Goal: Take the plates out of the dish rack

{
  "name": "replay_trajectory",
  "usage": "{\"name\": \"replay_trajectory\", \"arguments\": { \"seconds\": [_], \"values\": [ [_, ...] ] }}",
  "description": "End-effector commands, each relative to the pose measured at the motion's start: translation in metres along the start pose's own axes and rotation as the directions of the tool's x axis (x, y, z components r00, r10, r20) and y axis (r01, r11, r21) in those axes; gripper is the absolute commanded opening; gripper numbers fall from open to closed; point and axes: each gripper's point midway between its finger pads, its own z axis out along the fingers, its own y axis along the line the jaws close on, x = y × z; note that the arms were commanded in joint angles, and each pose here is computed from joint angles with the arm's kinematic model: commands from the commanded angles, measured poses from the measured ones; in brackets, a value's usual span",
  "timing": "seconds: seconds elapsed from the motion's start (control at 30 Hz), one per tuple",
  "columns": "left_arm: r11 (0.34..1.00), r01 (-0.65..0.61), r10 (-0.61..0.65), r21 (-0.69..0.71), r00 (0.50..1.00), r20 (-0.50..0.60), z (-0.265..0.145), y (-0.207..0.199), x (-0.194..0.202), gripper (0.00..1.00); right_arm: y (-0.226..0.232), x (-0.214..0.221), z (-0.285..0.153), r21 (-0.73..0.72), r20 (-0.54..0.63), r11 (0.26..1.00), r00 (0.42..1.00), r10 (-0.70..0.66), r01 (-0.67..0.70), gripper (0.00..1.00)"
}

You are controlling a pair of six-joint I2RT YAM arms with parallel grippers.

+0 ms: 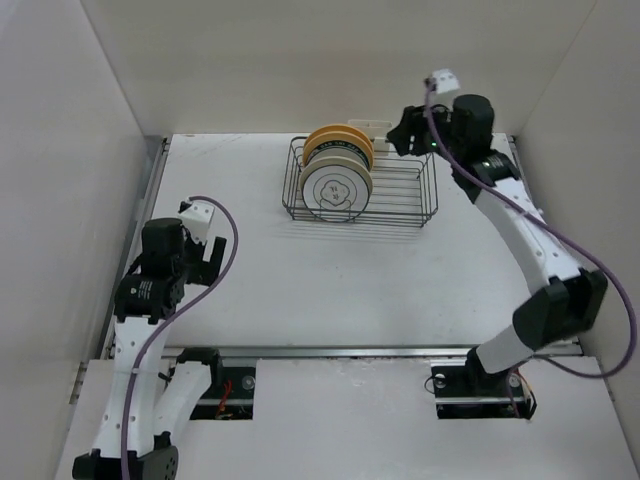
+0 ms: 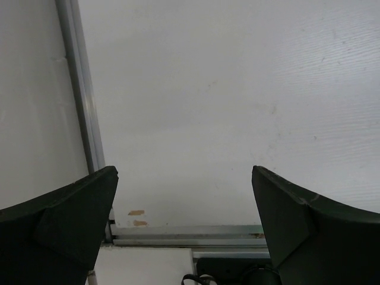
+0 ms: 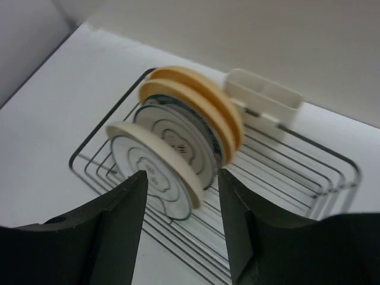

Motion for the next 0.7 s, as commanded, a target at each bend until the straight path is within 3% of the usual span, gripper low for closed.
{"name": "replay_trajectory", "arguments": {
  "seconds": [0.0, 0.1, 0.2, 0.47, 0.67],
  "values": [
    [0.995, 0.036, -0.04, 0.093, 0.998, 0.039, 0.001, -0.015, -0.019, 0.93, 0.065, 0.055, 0.033, -0.392, -0.126, 0.907, 0.967, -0.22, 0.155, 0.55],
    [0.988, 0.065, -0.072, 0.141, 0.996, 0.044, 0.012, -0.023, -0.031, 0.91, 0.083, 0.075, 0.058, -0.463, -0.169, 0.877, 0.958, -0.232, 0.131, 0.48],
    [0.979, 0.045, -0.06, 0.199, 0.996, 0.068, 0.02, -0.031, -0.047, 0.84, 0.097, 0.091, 0.069, -0.491, -0.198, 0.862, 0.948, -0.249, 0.124, 0.48],
    [0.96, 0.036, -0.028, 0.277, 0.999, -0.03, 0.069, -0.037, -0.084, 0.73, 0.071, 0.123, 0.092, -0.316, -0.249, 0.93, 0.929, -0.272, 0.187, 0.48],
    [0.934, -0.028, 0.027, 0.357, 1.0, 0.007, 0.085, -0.048, -0.121, 0.66, 0.055, 0.131, 0.112, -0.219, -0.285, 0.953, 0.92, -0.269, 0.211, 0.51]
  ]
}}
